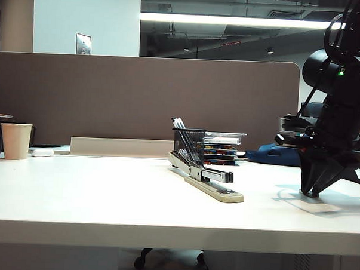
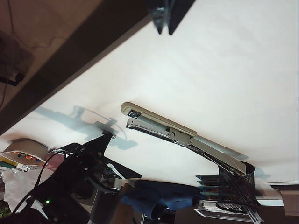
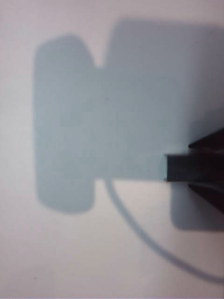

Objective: Pick up a set of staples and put them into the open stapler.

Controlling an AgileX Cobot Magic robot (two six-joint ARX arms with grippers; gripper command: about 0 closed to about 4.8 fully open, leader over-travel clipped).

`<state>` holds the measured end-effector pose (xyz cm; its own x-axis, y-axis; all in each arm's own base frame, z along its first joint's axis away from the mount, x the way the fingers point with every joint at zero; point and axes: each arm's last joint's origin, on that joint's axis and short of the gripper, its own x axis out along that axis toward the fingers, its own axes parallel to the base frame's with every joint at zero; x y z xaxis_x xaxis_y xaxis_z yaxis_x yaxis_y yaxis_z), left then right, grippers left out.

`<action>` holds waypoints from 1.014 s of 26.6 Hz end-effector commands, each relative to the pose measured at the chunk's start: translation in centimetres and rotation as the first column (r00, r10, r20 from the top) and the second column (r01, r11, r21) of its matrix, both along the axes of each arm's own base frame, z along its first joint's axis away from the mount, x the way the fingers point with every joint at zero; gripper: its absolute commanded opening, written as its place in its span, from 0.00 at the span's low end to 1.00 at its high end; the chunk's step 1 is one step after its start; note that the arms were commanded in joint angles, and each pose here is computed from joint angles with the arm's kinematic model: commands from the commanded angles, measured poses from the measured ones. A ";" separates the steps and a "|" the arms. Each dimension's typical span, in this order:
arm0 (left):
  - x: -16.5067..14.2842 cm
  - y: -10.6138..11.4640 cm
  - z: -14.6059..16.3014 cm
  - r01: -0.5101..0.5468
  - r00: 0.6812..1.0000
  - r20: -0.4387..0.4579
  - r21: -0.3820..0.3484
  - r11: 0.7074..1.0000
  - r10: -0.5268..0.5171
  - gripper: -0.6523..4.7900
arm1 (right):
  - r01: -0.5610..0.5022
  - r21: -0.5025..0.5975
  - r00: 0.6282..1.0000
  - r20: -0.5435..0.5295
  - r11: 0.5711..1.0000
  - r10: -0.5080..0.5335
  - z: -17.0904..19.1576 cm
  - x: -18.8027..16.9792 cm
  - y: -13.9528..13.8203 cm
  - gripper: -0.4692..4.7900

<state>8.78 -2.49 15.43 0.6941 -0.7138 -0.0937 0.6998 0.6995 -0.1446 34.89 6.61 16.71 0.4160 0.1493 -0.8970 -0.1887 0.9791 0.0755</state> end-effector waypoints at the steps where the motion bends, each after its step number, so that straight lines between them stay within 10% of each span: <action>1: 0.0 0.0 -0.1 -0.001 1.000 -0.009 0.000 1.000 0.001 0.11 | -0.003 -0.007 0.999 -0.042 1.000 0.003 -0.4 -0.3 0.0 0.19; 16: 0.0 0.0 -0.1 -0.001 1.000 -0.008 0.001 1.000 0.001 0.11 | -0.127 0.188 0.991 0.060 0.974 0.117 2.6 1.3 1.8 0.15; 27: 0.0 0.0 -0.1 -0.001 1.000 -0.008 0.001 1.000 0.001 0.11 | -0.351 0.366 0.936 0.152 0.862 0.317 4.2 0.9 6.5 0.16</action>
